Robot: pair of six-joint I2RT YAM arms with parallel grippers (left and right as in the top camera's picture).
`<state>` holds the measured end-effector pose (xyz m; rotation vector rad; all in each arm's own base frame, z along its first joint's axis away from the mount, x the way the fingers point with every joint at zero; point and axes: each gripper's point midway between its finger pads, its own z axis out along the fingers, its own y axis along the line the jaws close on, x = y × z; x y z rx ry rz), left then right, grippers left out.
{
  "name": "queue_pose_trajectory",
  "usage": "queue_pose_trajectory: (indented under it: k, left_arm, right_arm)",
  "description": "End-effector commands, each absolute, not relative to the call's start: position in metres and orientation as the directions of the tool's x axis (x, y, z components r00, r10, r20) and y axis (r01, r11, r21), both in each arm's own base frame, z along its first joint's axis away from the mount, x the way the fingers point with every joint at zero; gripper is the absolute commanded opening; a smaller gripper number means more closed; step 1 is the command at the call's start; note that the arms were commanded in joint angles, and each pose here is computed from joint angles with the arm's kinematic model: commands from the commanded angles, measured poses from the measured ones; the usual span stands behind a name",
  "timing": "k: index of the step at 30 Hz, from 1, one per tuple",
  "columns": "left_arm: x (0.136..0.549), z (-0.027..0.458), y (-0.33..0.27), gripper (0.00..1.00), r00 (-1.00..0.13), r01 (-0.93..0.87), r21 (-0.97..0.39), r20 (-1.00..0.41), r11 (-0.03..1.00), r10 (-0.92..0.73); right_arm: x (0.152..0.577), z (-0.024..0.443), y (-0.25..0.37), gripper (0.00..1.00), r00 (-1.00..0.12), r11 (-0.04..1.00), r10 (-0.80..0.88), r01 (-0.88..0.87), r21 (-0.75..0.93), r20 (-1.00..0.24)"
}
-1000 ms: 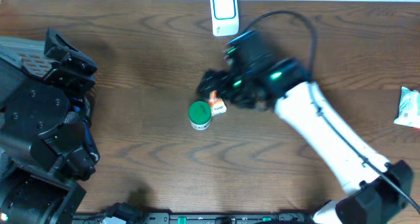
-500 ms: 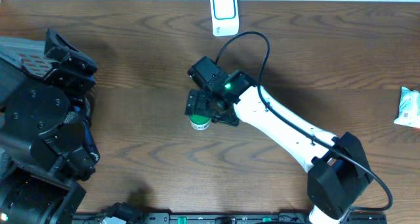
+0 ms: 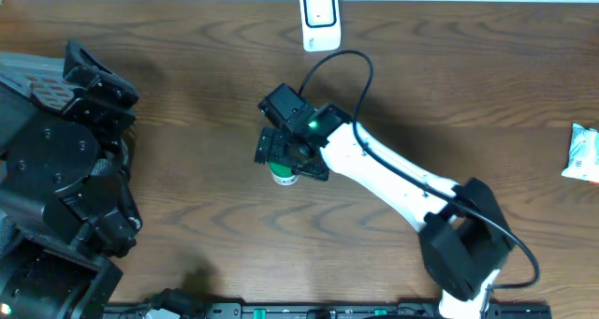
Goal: Scan the item barcode
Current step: 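Move the right gripper to the green-lidded jar and grasp its lid, then lift the jar and hold its label under the white scanner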
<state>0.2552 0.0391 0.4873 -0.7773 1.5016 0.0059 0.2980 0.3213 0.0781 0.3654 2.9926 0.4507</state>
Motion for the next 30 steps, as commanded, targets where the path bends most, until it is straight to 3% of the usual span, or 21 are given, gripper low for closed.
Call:
queue_pose_trajectory:
  k: [1,11,17,21,30]
  left_arm:
    - [0.253,0.489,0.043,0.81,0.125,-0.474,-0.443,-0.889,0.761,-0.44]
    - [0.253,0.489,0.043,0.82,0.124,-0.475,-0.443,-0.889,0.761,-0.44]
    - [0.253,0.489,0.043,0.82,0.125,-0.474,-0.443,-0.889,0.761,-0.44]
    - [0.253,0.489,0.043,0.81,0.125,-0.474,-0.443,-0.889,0.761,-0.44]
    - [0.253,0.489,0.043,0.81,0.125,-0.474,-0.443,-0.889,0.761,-0.44]
  right_arm:
    - [0.301,0.065,0.333,0.99,-0.968,0.927,0.25,0.231,0.296,-0.029]
    - [0.301,0.032,0.339,0.9,-0.977,0.948,0.212,0.211,0.236,0.024]
    - [0.294,0.028,0.327,0.7,-0.977,0.962,0.21,0.211,0.172,0.026]
    - [0.289,0.031,0.331,0.5,-0.978,0.959,0.2,0.208,0.194,0.058]
    - [0.29,0.079,0.34,0.52,-0.992,0.968,0.105,0.118,0.222,0.073]
